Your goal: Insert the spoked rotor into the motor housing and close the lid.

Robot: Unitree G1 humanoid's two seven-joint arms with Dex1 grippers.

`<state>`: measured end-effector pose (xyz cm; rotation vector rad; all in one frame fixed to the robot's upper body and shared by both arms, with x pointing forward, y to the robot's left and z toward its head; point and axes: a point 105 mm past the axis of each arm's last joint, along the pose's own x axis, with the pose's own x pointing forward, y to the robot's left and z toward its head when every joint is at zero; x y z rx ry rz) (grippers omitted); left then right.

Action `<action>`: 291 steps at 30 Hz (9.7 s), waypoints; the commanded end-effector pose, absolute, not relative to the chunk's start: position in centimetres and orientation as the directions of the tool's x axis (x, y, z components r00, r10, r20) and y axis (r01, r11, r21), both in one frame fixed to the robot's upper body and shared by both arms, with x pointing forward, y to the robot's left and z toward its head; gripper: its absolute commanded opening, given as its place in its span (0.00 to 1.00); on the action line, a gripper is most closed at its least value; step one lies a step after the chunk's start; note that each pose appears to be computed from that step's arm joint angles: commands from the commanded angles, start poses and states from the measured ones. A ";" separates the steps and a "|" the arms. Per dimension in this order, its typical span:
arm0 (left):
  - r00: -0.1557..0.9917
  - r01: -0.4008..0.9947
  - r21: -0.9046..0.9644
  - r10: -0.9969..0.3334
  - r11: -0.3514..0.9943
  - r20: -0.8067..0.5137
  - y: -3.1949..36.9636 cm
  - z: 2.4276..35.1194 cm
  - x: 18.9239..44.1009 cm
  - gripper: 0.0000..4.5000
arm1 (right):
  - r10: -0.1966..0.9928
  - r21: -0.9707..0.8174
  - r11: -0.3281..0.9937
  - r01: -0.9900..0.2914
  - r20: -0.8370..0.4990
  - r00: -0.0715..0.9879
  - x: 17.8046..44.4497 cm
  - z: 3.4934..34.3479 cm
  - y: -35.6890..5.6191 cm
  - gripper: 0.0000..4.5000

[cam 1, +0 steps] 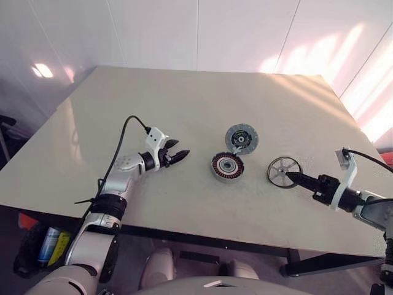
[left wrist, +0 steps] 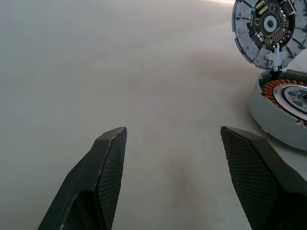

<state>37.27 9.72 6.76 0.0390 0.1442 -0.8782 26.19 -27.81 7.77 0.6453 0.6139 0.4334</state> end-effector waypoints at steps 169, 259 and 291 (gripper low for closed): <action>0.679 0.734 0.069 -0.726 0.676 -0.108 10.6 10.9 37.1 0.74 | 0.686 0.403 0.726 -0.557 -0.376 0.622 30.0 12.7 -11.6 0.99; 0.669 0.743 0.081 -0.730 0.665 -0.138 11.1 9.8 37.3 0.74 | 0.654 0.964 0.265 -0.029 -0.157 0.740 29.9 11.4 -15.0 0.10; 0.656 0.754 0.097 -0.738 0.649 -0.158 11.5 9.8 37.6 0.74 | 0.604 0.995 0.095 -0.030 -0.034 0.796 29.5 10.6 -16.3 0.10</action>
